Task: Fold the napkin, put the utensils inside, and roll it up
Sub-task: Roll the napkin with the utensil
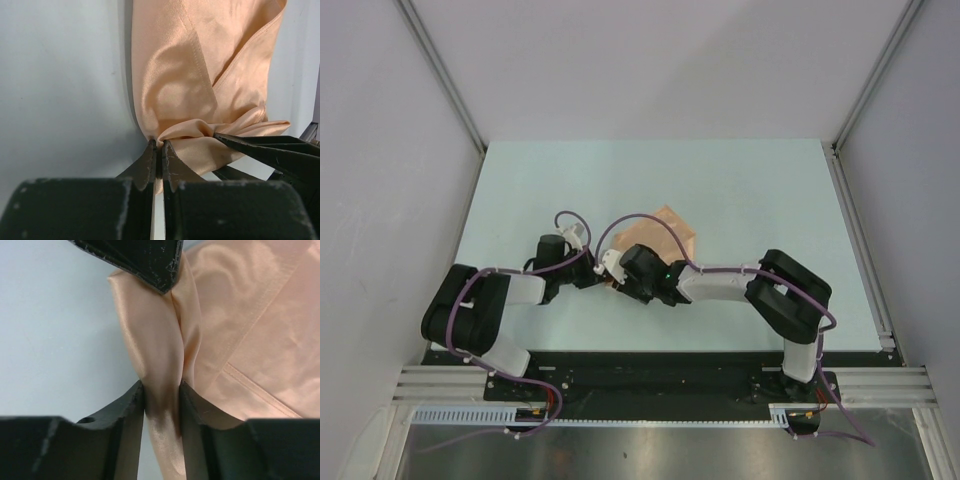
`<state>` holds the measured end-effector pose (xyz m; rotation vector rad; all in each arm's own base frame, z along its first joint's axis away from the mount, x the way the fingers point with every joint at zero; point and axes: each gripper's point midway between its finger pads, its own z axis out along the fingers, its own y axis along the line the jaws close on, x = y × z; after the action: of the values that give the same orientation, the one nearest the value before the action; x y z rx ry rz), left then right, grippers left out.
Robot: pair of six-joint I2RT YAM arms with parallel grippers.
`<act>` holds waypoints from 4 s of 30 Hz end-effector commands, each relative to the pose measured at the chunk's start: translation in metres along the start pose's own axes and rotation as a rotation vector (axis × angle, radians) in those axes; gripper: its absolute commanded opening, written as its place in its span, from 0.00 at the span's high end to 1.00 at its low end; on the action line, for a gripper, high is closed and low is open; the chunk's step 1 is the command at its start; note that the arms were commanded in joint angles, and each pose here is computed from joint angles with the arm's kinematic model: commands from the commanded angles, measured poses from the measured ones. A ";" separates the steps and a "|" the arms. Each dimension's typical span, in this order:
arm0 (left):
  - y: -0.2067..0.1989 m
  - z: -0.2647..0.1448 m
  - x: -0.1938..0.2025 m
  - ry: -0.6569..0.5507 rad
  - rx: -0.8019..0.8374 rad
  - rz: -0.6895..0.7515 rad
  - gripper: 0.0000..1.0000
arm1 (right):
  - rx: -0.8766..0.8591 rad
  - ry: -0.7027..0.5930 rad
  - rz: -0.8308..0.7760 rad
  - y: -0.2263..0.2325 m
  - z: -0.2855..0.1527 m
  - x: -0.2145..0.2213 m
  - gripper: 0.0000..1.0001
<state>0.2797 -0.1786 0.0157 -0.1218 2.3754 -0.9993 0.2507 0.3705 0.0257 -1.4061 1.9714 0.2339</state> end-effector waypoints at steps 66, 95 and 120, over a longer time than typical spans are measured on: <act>0.020 -0.061 0.098 0.023 -0.140 -0.191 0.64 | -0.903 0.205 0.643 0.066 -0.006 0.048 0.88; 0.025 -0.052 0.075 0.040 -0.210 -0.096 1.00 | -0.019 -0.168 0.048 0.038 -0.048 -0.022 0.32; 0.017 -0.050 0.064 0.022 -0.174 -0.070 1.00 | -0.152 -0.004 -0.052 0.068 -0.015 0.015 0.68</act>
<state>0.2040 -0.1643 0.0150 -0.2823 2.4478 -0.9163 0.1847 0.3825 0.0271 -1.4869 1.8578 0.3073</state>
